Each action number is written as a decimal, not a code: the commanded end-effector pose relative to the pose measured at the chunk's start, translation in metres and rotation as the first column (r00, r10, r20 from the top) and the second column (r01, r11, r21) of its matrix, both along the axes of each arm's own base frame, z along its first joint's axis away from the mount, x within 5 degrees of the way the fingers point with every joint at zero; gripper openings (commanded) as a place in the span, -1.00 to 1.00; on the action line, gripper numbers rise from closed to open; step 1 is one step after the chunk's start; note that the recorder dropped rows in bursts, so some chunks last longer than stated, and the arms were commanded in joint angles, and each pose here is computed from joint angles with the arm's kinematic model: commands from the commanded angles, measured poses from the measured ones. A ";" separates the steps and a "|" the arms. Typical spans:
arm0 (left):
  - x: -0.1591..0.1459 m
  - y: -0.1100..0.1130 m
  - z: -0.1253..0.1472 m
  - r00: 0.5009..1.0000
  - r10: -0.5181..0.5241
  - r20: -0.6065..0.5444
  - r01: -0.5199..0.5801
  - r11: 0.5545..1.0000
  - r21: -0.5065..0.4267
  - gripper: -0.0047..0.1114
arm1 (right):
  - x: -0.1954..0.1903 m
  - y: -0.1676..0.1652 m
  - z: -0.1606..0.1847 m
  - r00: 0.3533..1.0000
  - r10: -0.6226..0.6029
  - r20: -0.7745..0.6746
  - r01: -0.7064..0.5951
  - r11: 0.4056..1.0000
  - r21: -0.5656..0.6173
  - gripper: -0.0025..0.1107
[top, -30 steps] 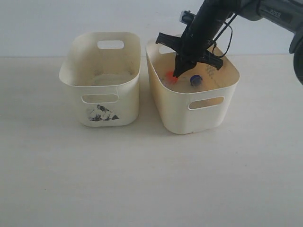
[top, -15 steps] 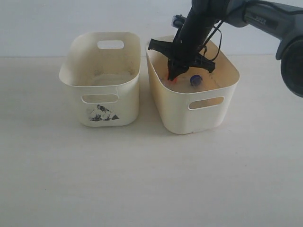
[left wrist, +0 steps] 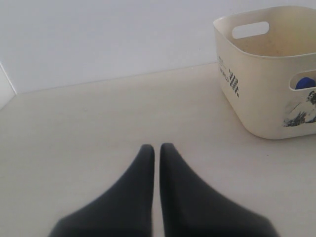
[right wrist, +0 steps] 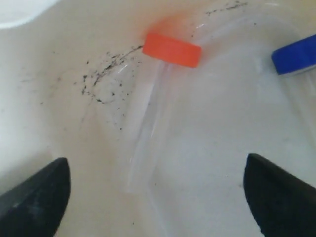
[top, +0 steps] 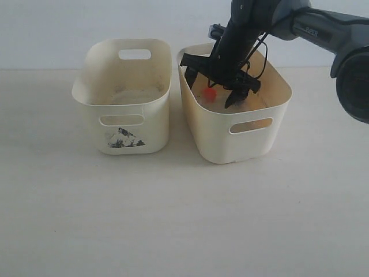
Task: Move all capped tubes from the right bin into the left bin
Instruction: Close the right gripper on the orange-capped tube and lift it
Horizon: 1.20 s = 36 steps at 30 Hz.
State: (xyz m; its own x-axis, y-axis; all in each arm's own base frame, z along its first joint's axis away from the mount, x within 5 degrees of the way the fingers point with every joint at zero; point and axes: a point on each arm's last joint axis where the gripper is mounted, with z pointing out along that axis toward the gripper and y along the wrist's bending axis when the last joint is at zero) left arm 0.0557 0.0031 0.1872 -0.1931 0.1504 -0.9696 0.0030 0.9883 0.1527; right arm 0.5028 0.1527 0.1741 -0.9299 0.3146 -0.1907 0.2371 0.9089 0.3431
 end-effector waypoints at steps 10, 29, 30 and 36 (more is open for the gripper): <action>0.000 0.000 0.002 1.000 0.002 0.016 -0.001 1.000 -0.013 -0.84 | 0.004 -0.001 -0.040 0.994 -0.078 -0.079 0.076 0.997 -0.021 0.67; 0.000 0.000 0.002 1.000 0.002 0.016 -0.001 1.000 -0.013 -0.84 | -0.009 0.000 0.026 0.993 0.120 0.011 -0.120 0.993 -0.009 -0.94; 0.000 0.000 0.002 1.000 0.002 0.016 -0.001 1.000 -0.013 -0.84 | -0.012 -0.002 0.040 0.990 0.135 0.040 -0.135 0.991 -0.016 -0.94; 0.000 0.000 0.002 1.000 0.002 0.016 -0.001 1.000 -0.013 -0.84 | -0.036 -0.009 0.120 0.958 0.223 0.178 -0.216 0.975 -0.058 -0.94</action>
